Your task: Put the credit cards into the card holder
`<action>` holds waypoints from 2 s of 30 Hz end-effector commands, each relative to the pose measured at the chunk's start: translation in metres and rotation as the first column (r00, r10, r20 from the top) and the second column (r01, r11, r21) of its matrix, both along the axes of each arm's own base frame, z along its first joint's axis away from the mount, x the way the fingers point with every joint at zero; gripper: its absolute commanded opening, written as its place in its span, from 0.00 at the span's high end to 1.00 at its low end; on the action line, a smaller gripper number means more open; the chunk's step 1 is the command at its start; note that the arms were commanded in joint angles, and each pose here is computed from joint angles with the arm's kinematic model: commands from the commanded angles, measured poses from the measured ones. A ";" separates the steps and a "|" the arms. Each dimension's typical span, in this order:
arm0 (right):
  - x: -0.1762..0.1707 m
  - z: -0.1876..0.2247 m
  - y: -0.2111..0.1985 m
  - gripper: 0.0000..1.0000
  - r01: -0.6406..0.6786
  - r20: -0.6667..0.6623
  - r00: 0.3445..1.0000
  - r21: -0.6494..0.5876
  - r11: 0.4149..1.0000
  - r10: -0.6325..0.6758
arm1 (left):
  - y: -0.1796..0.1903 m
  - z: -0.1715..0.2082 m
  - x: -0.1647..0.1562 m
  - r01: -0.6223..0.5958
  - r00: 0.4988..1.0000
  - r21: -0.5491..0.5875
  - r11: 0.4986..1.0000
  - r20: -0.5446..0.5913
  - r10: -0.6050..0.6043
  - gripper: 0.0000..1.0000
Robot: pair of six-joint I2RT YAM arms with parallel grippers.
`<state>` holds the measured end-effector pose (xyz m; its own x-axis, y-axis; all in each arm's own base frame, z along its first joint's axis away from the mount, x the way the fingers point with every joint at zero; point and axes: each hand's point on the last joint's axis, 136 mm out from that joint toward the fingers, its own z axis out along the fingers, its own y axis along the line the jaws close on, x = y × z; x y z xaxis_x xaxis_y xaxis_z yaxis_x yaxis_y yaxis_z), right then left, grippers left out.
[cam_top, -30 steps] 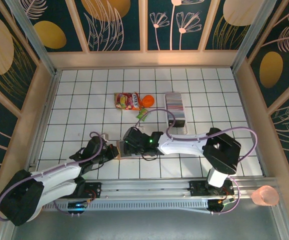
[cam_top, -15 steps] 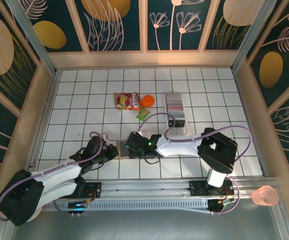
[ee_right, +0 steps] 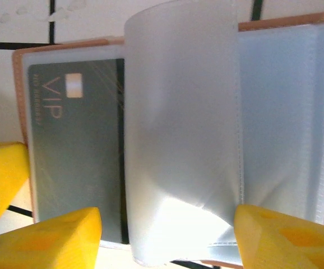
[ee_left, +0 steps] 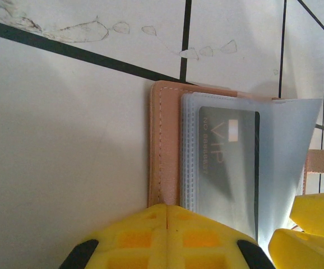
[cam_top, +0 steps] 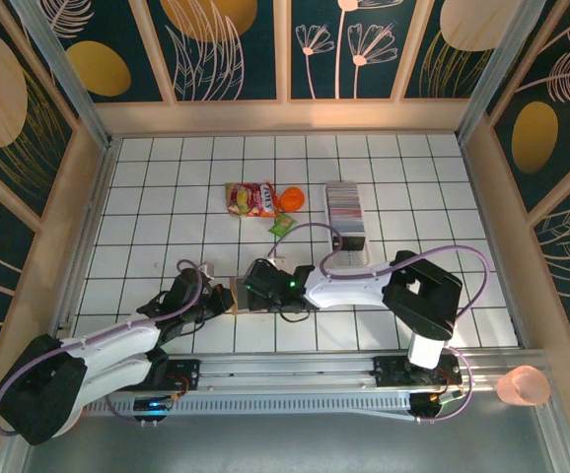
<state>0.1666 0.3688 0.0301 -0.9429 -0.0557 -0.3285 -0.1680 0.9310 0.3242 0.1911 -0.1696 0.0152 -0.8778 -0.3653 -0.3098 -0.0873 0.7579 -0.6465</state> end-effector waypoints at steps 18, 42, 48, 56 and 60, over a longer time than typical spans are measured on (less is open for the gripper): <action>-0.001 0.026 0.046 0.38 -0.011 0.009 1.000 0.255 0.967 0.009 | 0.005 -0.009 -0.007 -0.003 1.000 0.014 1.000 -0.018 0.004 1.00; -0.019 0.157 0.072 0.38 -0.259 0.263 0.958 0.637 0.726 0.111 | 0.027 0.012 0.010 -0.167 0.983 0.014 0.986 0.082 0.165 1.00; -0.012 0.162 0.044 0.38 -0.224 0.317 0.948 0.598 0.770 0.031 | 0.031 0.018 0.012 -0.202 0.974 -0.004 0.979 0.101 0.201 1.00; -0.005 0.056 -0.029 0.38 0.116 0.117 0.982 0.233 0.966 -0.146 | 0.027 0.018 0.013 -0.179 0.979 0.001 0.984 0.097 0.178 1.00; -0.009 0.036 -0.025 0.35 0.117 0.069 0.989 0.194 0.974 -0.133 | 0.026 0.014 0.011 -0.168 0.983 0.019 0.986 0.080 0.166 1.00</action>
<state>0.1570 0.3571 0.0812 -0.9006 0.1155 -0.4189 -0.1479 0.8250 0.5454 0.2046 -0.1422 0.0315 -0.7660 -0.5085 -0.3932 -0.1627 0.7452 -0.6467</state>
